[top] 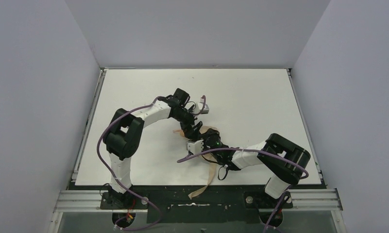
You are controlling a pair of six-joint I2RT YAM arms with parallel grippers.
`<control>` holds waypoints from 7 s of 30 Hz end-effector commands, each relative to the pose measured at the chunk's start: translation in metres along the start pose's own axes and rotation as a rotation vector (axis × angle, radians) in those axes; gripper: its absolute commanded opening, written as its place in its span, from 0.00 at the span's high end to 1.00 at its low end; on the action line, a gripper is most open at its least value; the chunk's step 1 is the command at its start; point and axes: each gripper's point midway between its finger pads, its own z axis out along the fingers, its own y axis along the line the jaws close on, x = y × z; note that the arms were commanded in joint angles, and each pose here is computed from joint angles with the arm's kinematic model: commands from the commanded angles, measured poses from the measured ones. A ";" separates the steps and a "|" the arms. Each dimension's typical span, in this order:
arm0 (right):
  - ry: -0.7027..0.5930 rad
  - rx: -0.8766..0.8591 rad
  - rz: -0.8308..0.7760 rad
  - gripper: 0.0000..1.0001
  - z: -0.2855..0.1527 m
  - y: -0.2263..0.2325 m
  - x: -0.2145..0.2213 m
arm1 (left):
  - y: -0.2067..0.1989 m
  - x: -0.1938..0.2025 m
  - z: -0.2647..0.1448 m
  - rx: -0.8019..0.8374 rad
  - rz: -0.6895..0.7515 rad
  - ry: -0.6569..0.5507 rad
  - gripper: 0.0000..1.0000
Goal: Put away the umbrella
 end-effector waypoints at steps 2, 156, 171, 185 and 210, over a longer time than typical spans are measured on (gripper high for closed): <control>0.056 -0.099 -0.058 0.96 -0.004 0.031 0.017 | -0.024 0.001 0.018 0.105 0.061 0.026 0.10; 0.459 -0.064 2.093 0.41 -0.130 0.086 0.009 | 0.035 0.005 0.015 -0.298 0.126 0.151 1.00; 0.490 -0.181 2.102 0.74 -0.128 0.100 0.001 | 0.044 0.001 0.011 -0.347 0.118 0.166 1.00; 0.528 -0.256 2.093 0.99 -0.143 0.116 0.007 | 0.047 0.001 0.006 -0.370 0.117 0.182 1.00; 0.124 -0.927 1.889 1.00 -0.155 0.095 -0.128 | 0.100 -0.008 -0.020 -0.603 -0.103 0.164 1.00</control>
